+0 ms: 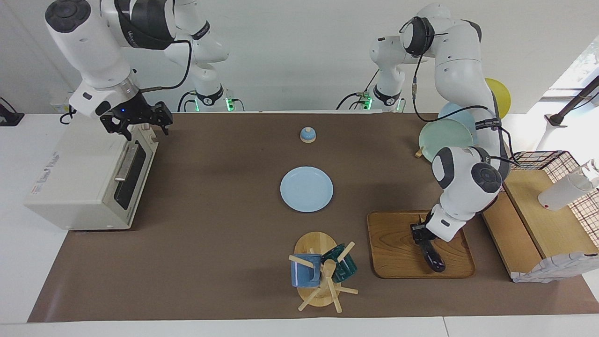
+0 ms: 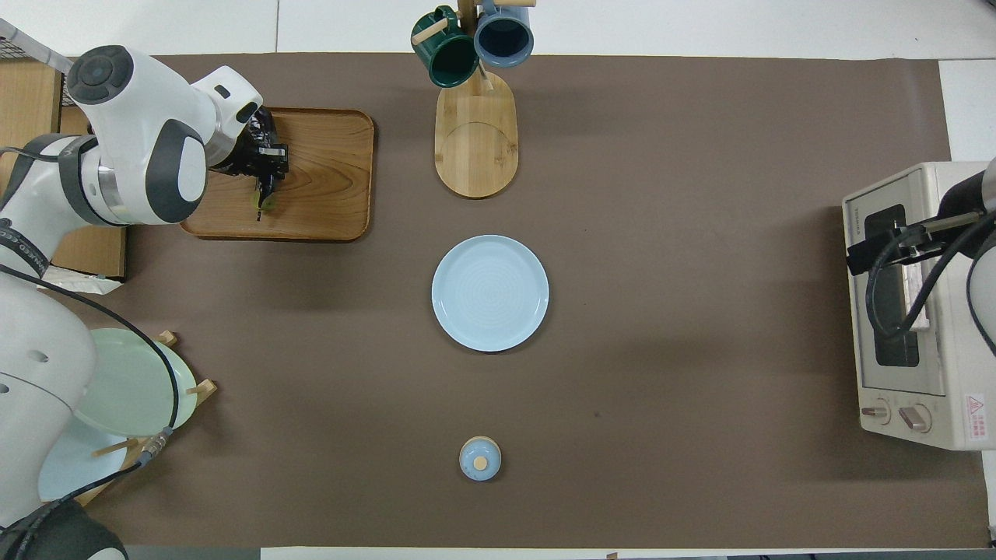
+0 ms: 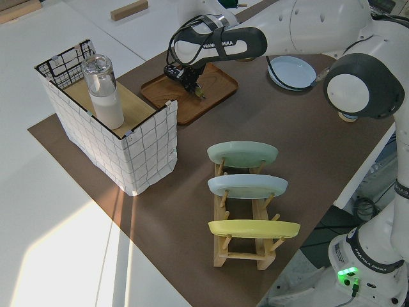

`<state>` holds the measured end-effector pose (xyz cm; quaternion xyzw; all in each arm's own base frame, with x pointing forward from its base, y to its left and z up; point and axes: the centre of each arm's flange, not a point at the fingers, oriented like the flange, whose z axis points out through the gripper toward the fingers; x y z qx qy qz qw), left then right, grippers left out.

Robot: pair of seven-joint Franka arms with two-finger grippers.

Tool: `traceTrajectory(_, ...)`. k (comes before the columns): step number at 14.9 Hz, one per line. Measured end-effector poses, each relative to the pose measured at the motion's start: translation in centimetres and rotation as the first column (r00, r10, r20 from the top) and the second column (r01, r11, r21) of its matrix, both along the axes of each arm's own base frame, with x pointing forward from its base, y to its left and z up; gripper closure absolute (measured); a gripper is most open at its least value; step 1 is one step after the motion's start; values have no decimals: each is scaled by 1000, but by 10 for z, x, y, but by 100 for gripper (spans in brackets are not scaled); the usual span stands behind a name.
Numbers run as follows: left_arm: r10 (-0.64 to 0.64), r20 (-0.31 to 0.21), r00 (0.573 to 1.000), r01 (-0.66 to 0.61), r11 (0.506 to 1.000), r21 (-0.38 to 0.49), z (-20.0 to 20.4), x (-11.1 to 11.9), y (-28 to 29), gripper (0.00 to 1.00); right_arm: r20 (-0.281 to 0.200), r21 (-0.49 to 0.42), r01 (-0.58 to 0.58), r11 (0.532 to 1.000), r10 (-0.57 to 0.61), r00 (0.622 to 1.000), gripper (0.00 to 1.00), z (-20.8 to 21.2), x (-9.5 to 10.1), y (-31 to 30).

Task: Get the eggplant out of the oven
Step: 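Carry the eggplant to the wooden tray and lower it down, then open the left gripper and release the eggplant onto the tray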

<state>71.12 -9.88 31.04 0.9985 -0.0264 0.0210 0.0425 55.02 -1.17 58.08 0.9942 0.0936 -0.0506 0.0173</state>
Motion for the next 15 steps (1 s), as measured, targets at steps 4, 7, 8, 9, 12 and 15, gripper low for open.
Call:
traceTrajectory(4,-7,-2,1000,7,1000,3,4,-1,2,61,-16,-3,41,999,-41,999,0,2,-2,-5)
traceTrajectory(7,-6,-9,1000,6,1000,6,21,0,4,32,-13,-3,52,999,-52,999,0,6,-3,-11)
traceTrajectory(8,-5,-4,1000,5,1000,6,32,1,6,19,-10,-3,54,999,-54,999,0,7,-3,-11)
traceTrajectory(9,-2,8,1000,1,1000,6,46,2,8,8,-8,-3,55,998,-55,998,0,8,-4,-11)
traceTrajectory(12,22,29,999,-22,1000,11,108,-8,26,0,-3,-2,54,999,-54,999,0,10,-4,-9)
traceTrajectory(15,47,31,998,-47,999,22,184,-34,48,0,-2,-2,50,999,-50,999,0,11,-4,-7)
